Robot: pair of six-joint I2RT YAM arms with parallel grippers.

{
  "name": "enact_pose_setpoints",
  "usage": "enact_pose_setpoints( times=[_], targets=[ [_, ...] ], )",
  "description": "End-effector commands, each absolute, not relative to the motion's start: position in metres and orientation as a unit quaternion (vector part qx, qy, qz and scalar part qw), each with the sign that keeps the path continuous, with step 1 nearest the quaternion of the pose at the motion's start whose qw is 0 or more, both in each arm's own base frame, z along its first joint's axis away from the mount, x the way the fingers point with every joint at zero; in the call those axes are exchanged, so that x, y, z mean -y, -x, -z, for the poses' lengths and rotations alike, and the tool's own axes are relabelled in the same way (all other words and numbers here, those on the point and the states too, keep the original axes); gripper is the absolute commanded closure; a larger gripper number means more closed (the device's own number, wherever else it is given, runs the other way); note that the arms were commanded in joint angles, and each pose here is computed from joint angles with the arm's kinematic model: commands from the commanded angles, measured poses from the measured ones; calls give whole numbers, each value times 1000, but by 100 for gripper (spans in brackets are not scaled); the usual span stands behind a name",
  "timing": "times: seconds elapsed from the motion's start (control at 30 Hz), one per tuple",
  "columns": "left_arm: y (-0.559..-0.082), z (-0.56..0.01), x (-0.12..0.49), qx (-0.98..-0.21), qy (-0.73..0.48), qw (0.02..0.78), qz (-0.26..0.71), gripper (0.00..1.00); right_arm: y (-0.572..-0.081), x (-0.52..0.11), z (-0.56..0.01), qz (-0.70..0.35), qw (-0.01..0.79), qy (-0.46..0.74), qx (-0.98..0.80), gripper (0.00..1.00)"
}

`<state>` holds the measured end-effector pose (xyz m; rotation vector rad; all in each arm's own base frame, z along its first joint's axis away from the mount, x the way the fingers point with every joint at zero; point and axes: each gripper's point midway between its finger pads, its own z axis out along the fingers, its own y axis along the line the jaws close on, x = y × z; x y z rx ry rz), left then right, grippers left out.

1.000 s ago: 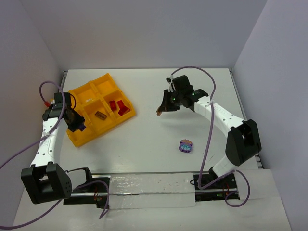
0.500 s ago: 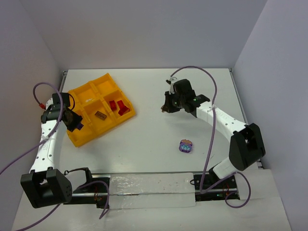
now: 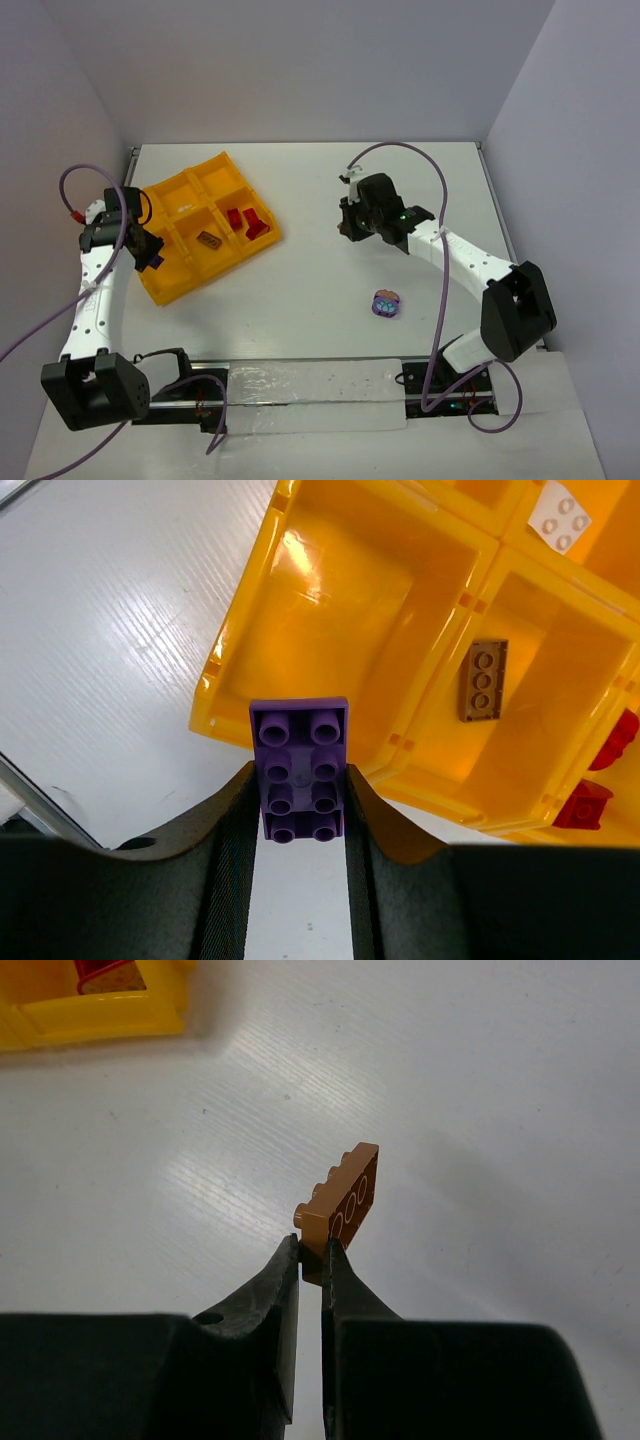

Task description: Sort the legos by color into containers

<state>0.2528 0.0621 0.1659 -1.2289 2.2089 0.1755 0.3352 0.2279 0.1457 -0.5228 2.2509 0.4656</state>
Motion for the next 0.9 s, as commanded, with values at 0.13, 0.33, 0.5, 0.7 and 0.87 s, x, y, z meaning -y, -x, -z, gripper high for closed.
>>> enact_pose_setpoints(
  times=[0.13,0.33,0.5,0.7,0.87],
  targets=[
    [-270,-165,-79,-835,460,285,-99,100,-349,-234,-174,-174,429,212,-861,100],
    [-283,-149,-72,-833,472,279,-71,98,-347,-237,-193,-183,438,221,-852,100],
    [-286,-138,-66,-833,473,283,-52,87,-340,-244,-200,-204,431,235,-847,100],
    [-290,-126,-64,-838,467,277,-47,87,-332,-244,-204,-215,428,239,-845,100],
    [-293,-123,-63,-839,466,279,-42,87,-326,-238,-204,-211,431,237,-845,100]
  ],
)
